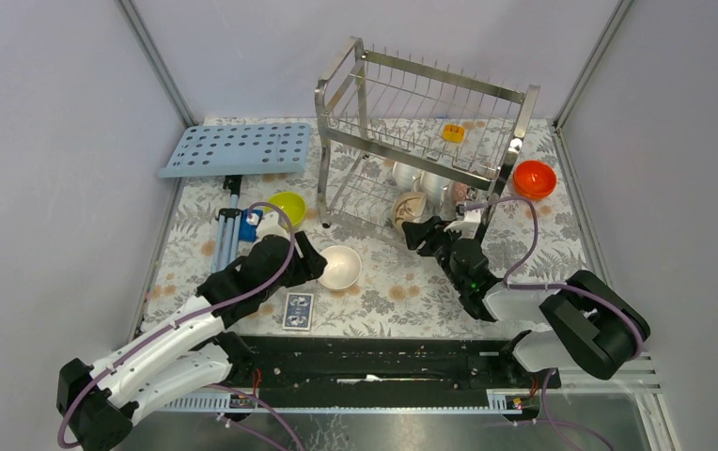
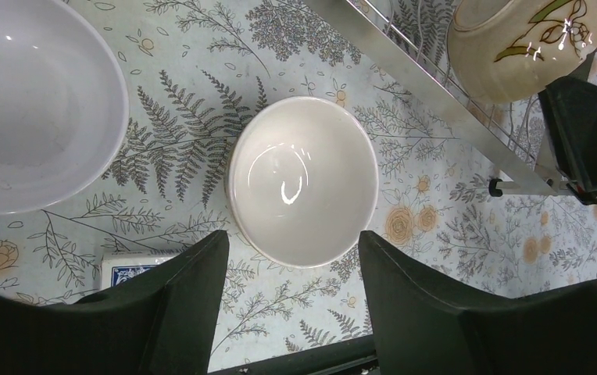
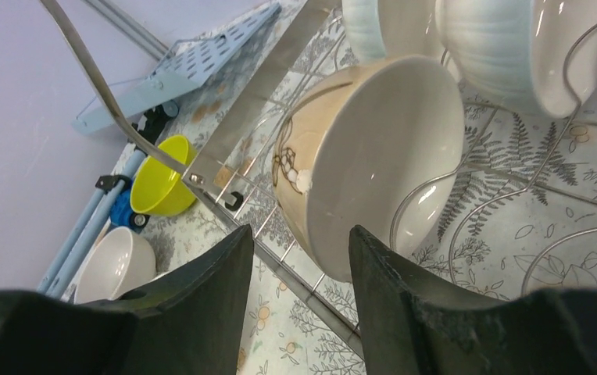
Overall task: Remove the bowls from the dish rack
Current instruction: Pick up the bowl from the dish rack.
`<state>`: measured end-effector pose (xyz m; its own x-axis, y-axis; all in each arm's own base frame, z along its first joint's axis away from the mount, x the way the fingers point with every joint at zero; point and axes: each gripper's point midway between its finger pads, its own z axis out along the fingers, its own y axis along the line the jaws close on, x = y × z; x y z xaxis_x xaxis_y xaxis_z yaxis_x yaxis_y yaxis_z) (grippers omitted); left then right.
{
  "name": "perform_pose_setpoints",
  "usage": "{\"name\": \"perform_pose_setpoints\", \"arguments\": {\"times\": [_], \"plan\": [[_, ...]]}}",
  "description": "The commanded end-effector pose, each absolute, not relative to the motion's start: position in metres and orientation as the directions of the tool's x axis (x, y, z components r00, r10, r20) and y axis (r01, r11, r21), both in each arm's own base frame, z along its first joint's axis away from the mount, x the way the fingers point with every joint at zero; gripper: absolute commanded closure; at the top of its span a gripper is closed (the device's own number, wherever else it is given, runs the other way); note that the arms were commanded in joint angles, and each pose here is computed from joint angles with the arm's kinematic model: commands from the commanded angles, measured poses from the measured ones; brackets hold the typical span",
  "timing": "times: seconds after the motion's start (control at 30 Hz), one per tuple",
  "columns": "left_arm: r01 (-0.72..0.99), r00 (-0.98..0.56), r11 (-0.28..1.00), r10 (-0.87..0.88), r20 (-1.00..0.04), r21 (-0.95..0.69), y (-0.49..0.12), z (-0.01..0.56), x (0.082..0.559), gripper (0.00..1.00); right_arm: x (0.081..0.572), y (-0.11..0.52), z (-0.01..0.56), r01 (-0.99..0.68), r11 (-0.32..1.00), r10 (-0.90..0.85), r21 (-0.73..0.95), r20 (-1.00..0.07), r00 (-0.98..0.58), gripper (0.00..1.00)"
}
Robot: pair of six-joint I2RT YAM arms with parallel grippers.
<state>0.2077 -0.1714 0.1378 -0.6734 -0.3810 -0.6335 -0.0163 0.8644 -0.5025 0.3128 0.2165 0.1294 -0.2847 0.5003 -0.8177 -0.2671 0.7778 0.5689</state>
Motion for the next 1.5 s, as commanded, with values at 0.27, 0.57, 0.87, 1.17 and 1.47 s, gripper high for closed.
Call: {"name": "perform_pose_setpoints", "arguments": {"times": [0.27,0.57,0.87,1.17,1.47], "plan": [[-0.031,-0.656,0.878,-0.379,-0.653,-0.478,-0.167,0.132,0.214,0.34,0.319,0.236,0.128,-0.368,0.709,0.510,0.601,-0.798,-0.320,0.53],[-0.032,-0.663,0.889,-0.361,-0.656,-0.457,-0.168,0.127,0.217,0.34,0.317,0.240,0.138,-0.441,0.631,0.567,0.638,-0.767,-0.299,0.59],[-0.032,-0.653,0.890,-0.363,-0.665,-0.454,-0.167,0.131,0.218,0.34,0.321,0.243,0.137,-0.461,0.581,0.597,0.670,-0.736,-0.318,0.81],[-0.035,-0.653,0.895,-0.357,-0.668,-0.444,-0.166,0.129,0.219,0.34,0.321,0.247,0.138,-0.489,0.510,0.628,0.708,-0.695,-0.350,1.00],[-0.037,-0.650,0.898,-0.355,-0.672,-0.439,-0.165,0.129,0.220,0.34,0.323,0.252,0.157,-0.522,0.457,0.653,0.720,-0.670,-0.353,1.00]]}}
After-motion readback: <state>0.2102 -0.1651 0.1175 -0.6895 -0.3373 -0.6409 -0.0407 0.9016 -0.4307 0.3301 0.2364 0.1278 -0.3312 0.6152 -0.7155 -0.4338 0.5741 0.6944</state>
